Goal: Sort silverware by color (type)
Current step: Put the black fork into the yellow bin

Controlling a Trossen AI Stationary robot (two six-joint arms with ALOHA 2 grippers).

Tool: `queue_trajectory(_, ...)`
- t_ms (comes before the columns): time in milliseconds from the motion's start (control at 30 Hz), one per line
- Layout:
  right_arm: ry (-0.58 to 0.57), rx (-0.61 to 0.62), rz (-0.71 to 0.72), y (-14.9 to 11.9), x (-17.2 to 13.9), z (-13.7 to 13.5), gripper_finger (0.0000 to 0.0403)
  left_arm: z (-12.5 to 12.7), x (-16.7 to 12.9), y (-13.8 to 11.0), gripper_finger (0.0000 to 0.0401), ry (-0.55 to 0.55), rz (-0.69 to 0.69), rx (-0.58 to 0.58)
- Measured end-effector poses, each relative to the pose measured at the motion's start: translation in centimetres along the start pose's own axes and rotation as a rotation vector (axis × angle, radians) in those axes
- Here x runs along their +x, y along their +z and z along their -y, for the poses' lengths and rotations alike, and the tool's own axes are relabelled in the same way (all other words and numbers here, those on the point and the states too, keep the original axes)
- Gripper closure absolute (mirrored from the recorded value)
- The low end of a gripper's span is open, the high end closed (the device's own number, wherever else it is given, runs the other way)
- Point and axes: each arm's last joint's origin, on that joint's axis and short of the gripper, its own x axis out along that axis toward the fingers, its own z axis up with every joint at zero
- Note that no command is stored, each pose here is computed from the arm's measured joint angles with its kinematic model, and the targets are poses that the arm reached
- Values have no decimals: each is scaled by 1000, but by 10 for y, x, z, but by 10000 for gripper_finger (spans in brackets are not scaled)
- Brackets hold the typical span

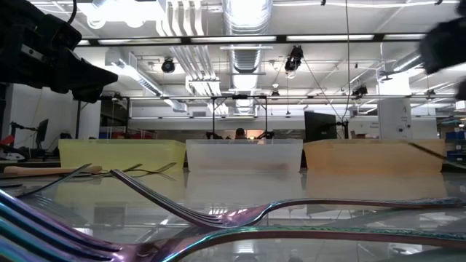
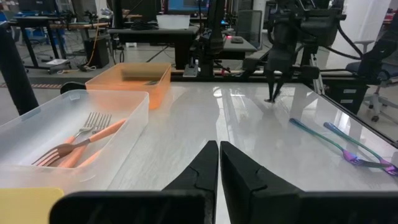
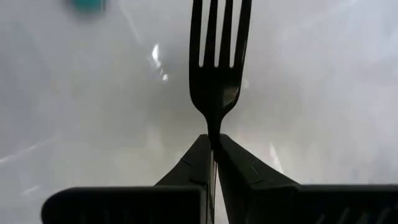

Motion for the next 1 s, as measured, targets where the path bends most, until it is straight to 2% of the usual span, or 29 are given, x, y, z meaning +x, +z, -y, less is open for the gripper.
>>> queue_trajectory(300,-23,-204,186,41,-21,8,394,0,0,0,401,0,0,0)
queue_trajectory(500,-45,-283,277,62,-36,11,394,0,0,0,401,0,0,0)
queue_trajectory(633,-58,-297,334,69,-43,9,394,0,0,0,401,0,-1,0)
queue_trajectory(800,-18,-284,381,74,-49,3,394,0,0,1,401,7,5,8)
queue_trajectory(900,20,-272,415,77,-52,-1,394,-2,0,6,401,57,64,17)
queue_trajectory(1000,45,-274,442,80,-55,-5,394,-2,-1,15,401,54,159,-34)
